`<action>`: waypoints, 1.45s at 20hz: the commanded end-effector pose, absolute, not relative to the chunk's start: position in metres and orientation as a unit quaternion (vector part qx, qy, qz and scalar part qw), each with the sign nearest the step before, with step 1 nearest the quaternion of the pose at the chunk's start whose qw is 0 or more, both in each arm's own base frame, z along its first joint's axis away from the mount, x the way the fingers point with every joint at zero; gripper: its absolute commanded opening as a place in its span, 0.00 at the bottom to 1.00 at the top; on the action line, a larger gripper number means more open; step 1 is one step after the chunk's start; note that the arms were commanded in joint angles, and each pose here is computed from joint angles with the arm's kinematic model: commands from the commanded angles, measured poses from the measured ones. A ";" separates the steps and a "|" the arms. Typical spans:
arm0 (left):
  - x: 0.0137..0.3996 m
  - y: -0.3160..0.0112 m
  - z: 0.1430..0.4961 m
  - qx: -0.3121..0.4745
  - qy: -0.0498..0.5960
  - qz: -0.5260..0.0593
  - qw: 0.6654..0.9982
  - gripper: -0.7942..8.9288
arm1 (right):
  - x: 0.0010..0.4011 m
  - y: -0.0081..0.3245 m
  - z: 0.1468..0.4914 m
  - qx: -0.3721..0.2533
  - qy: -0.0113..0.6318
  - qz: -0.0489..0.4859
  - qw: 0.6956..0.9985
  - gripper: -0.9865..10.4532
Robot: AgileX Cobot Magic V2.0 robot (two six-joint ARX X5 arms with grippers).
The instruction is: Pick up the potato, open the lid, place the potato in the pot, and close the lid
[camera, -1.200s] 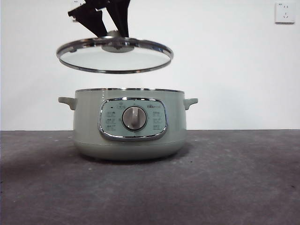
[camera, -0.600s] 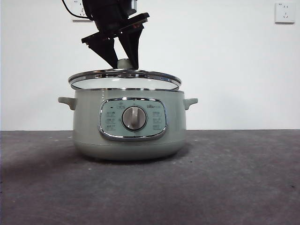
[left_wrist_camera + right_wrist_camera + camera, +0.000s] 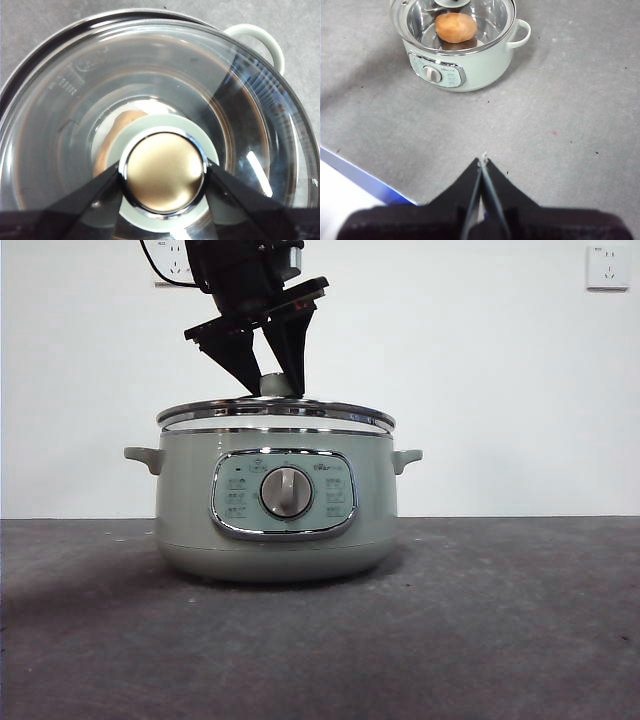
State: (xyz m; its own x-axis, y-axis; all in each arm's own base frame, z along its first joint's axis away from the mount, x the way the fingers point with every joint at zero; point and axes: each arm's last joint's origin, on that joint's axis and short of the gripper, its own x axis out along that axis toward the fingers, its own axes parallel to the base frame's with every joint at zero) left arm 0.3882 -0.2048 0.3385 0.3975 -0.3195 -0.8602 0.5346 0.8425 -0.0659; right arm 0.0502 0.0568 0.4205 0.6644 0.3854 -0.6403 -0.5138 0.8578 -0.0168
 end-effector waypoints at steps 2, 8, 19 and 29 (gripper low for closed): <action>0.396 -0.209 0.330 0.109 0.480 -0.258 0.832 0.08 | 0.050 0.056 0.416 -0.106 0.339 0.242 0.903 0.08; 0.398 -0.209 0.327 0.149 0.471 -0.253 0.832 0.08 | 0.050 0.056 0.416 -0.106 0.339 0.243 0.903 0.08; 0.400 -0.208 0.328 0.146 0.466 -0.250 0.836 0.61 | 0.050 0.056 0.416 -0.107 0.339 0.242 0.903 0.08; 0.359 -0.187 0.389 0.137 0.428 -0.257 0.855 0.48 | 0.051 0.054 0.417 -0.116 0.326 0.210 0.915 0.09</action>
